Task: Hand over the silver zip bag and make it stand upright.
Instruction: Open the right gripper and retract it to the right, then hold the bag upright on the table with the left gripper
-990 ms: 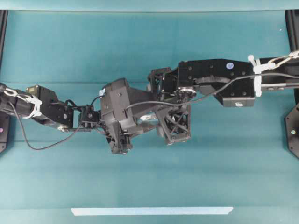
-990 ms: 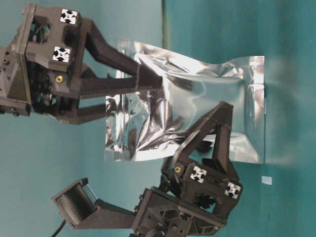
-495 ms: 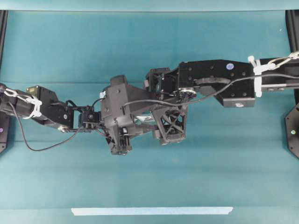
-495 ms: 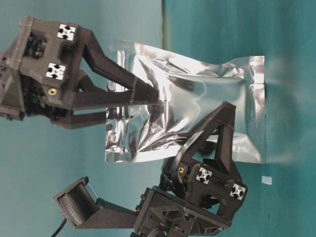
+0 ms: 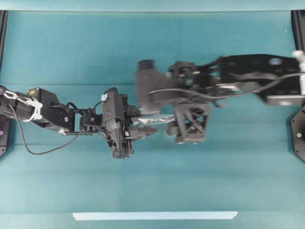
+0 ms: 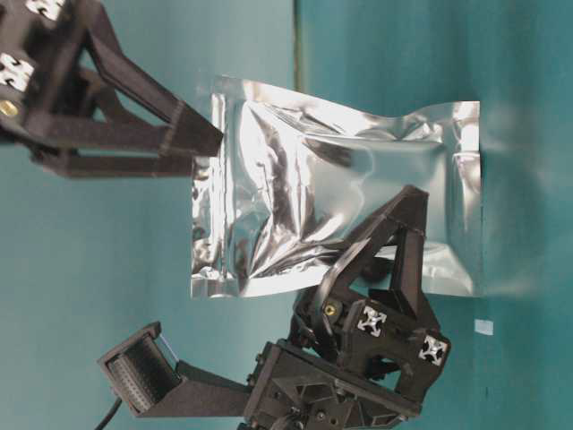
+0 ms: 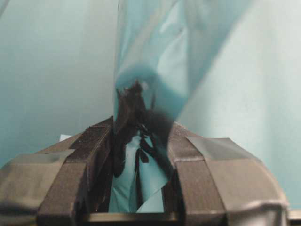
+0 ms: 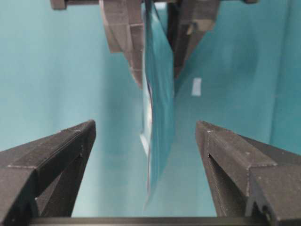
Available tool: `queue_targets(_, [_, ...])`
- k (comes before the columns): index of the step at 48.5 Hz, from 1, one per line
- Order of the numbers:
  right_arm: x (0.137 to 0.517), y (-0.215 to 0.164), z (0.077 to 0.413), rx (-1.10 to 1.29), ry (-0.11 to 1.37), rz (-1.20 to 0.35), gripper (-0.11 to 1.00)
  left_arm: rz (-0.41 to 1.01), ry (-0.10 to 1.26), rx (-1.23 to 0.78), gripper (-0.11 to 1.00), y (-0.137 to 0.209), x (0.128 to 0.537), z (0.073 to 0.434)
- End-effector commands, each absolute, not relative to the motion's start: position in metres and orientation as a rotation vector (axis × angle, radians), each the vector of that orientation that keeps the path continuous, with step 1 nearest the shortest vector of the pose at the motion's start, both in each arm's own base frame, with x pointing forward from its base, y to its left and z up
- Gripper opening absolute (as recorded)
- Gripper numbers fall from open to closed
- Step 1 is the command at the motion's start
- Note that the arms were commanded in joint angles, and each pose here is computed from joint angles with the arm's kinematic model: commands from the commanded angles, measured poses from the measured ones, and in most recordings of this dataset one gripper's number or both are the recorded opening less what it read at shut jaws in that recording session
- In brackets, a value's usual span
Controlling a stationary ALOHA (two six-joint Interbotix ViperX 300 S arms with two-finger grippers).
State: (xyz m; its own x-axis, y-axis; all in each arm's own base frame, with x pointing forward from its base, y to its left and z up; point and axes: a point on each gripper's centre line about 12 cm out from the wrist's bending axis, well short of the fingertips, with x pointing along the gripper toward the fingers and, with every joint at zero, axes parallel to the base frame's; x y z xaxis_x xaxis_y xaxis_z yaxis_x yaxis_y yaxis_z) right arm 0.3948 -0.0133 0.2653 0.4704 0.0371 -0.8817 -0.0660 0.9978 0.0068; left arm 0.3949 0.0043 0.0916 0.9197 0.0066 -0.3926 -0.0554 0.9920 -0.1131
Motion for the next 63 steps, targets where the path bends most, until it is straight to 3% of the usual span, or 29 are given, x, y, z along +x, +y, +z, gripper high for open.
queue_targets(1, [0.384, -0.013, 0.288, -0.016, 0.987, 0.043, 0.9, 0.022, 0.4, -0.122, 0.28, 0.001, 0.395, 0.093])
queue_targets(16, [0.353, -0.013, 0.289, 0.057, 0.919, -0.005, 0.9, 0.022, 0.4, -0.122, 0.28, 0.001, 0.395, 0.093])
queue_targets(41, [0.314, -0.013, 0.304, 0.057, 0.668, -0.025, 0.9, 0.012, 0.425, -0.093, 0.28, -0.002, 0.395, 0.092])
queue_targets(63, [0.279, -0.011, 0.303, 0.061, 0.598, -0.029, 0.9, 0.01, 0.423, -0.085, 0.28, -0.002, 0.396, 0.093])
